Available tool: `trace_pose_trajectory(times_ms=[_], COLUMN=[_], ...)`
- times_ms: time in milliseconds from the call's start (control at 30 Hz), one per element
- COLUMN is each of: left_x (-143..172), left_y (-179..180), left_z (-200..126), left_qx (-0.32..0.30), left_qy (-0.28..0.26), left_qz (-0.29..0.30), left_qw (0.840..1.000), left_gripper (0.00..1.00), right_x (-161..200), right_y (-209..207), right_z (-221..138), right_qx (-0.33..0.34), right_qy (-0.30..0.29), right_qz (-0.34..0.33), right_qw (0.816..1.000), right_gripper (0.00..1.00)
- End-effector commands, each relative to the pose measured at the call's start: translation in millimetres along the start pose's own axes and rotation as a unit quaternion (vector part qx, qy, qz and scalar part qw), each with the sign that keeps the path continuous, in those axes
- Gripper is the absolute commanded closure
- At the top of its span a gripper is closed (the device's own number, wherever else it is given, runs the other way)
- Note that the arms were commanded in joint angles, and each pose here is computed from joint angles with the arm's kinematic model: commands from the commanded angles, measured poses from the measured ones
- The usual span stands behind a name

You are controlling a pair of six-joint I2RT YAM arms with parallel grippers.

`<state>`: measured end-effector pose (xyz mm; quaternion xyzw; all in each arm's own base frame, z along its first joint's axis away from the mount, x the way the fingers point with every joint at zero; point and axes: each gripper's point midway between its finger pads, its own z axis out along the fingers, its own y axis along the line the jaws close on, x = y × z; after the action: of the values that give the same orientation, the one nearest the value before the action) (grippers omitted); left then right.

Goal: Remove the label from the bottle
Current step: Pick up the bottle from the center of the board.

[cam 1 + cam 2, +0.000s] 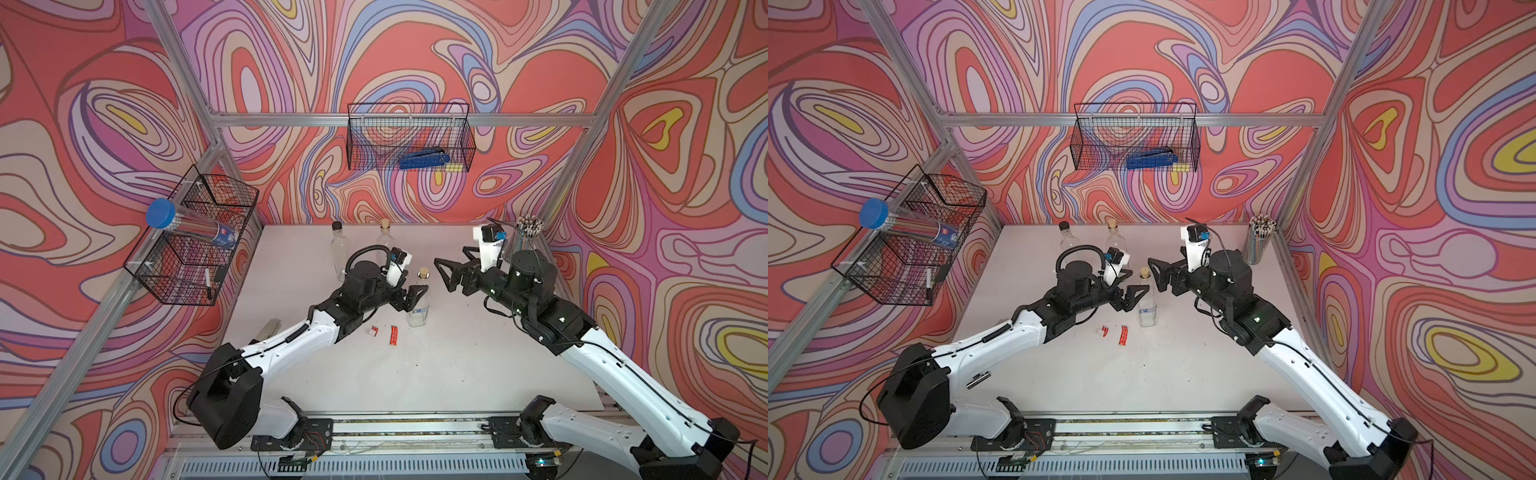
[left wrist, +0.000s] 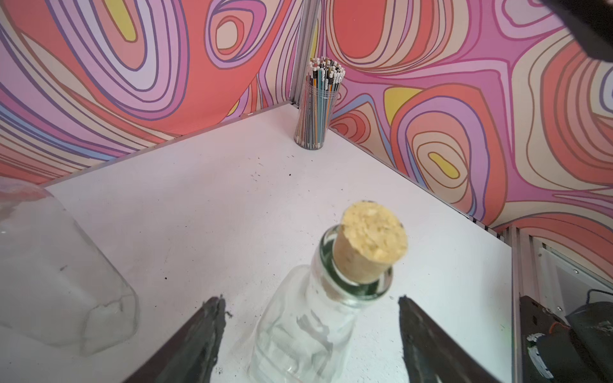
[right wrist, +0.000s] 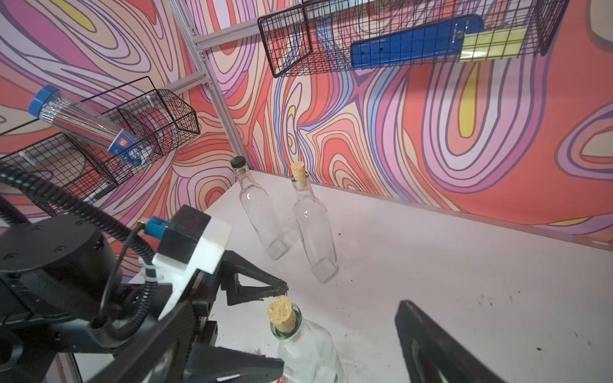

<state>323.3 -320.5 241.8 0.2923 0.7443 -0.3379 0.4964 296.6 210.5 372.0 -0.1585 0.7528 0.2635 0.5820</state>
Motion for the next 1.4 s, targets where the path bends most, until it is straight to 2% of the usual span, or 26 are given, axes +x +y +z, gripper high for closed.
trace_pose_trajectory(times_ms=[0, 233, 367, 700, 867, 1033, 1100, 1233, 1367], left_x=[-29.3, -35.8, -35.0, -36.8, -34.8, -34.6, -35.3, -35.3, -34.7], left_y=[-6.7, -10.9, -9.9, -7.8, -7.4, -7.4, -5.5, 3.2, 19.0], left_z=[5.1, 18.0, 26.1, 36.5, 36.3, 31.8, 29.4, 25.1, 17.8], left_qx=[0.015, 0.036, 0.041, 0.044, 0.043, 0.040, 0.033, 0.005, -0.044], left_qy=[-0.040, -0.049, -0.048, -0.058, -0.057, -0.059, -0.063, -0.062, -0.061], left_qz=[0.039, 0.046, 0.048, 0.049, 0.045, 0.039, 0.033, 0.010, -0.023], left_qw=[0.998, 0.997, 0.997, 0.996, 0.996, 0.997, 0.997, 0.998, 0.997], left_gripper=[0.17, 0.21, 0.27, 0.55, 0.60, 0.78, 0.87, 0.98, 1.00], right_x=[17.1, 24.1, 28.1, 35.3, 40.3, 46.2, 48.5, 57.8, 72.7], right_y=[-3.9, -5.8, -4.9, -5.4, -6.3, -6.4, -7.0, -7.5, -15.8], right_z=[2.0, 3.4, 5.1, 6.8, 7.4, 12.0, 13.4, 16.7, 22.9], right_qx=[0.009, 0.010, 0.006, 0.004, 0.005, 0.003, 0.004, 0.003, 0.024], right_qy=[0.025, 0.028, 0.032, 0.038, 0.043, 0.052, 0.055, 0.069, 0.093], right_qz=[0.011, 0.013, 0.013, 0.018, 0.017, 0.016, 0.016, 0.020, 0.030], right_qw=[1.000, 0.999, 0.999, 0.999, 0.999, 0.999, 0.998, 0.997, 0.995], right_gripper=[0.02, 0.02, 0.02, 0.02, 0.02, 0.02, 0.02, 0.02, 0.02])
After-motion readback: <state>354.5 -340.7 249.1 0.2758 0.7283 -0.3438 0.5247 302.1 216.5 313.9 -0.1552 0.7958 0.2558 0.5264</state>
